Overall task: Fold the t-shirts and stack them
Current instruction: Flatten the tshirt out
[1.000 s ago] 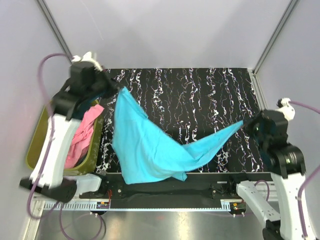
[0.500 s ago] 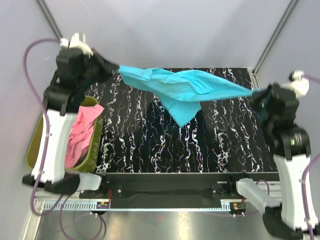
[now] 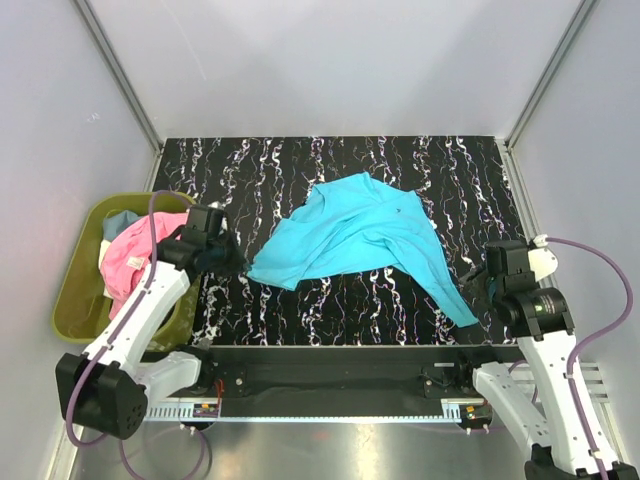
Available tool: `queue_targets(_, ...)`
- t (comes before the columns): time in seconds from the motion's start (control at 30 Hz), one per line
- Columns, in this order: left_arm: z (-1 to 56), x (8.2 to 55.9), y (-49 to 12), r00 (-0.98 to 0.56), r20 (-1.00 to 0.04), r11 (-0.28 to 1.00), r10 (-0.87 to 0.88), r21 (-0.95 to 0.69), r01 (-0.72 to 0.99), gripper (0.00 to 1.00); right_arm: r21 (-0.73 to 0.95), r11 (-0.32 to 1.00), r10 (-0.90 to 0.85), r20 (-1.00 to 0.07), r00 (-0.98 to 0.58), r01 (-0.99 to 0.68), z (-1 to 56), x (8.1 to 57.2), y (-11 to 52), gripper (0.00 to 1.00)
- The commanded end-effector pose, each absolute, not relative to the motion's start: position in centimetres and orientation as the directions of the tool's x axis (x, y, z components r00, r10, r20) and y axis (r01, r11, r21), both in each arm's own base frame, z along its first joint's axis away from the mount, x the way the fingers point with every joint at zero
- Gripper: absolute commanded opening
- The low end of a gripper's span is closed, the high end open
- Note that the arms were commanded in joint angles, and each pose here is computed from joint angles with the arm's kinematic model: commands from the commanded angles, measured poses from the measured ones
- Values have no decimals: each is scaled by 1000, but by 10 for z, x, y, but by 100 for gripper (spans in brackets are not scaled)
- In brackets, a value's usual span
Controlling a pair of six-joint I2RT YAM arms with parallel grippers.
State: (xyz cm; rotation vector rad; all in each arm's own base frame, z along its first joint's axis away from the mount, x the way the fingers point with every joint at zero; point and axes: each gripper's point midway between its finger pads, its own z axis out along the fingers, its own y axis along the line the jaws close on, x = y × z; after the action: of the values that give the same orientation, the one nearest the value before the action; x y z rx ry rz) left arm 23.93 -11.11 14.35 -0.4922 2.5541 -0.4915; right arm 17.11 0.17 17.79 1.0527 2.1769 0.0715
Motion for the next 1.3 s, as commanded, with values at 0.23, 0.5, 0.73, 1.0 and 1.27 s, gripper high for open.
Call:
queue_targets(0.23,156,252,-119,-768,-510,867,-386,-485,-114,0,284,700,647,-642,-411,656,197,327,16,59)
queue_targets(0.5,154,244,-131,-775,-506,837,-377,-545,-51,0,220,674,676,-568,-469,706,182,465,44,47)
queue_targets(0.73,155,238,-130,-778,-518,843,-356,-538,-27,0,223,661,714,-479,-510,717,114,522,69,48)
queue_targets(1.0,156,233,-133,-781,-512,832,-359,-555,-19,0,183,616,744,-454,-490,766,74,540,70,47)
queue_targets(1.27,156,231,-130,-776,-517,834,-361,-551,-21,0,205,584,770,-447,-455,786,62,553,66,47)
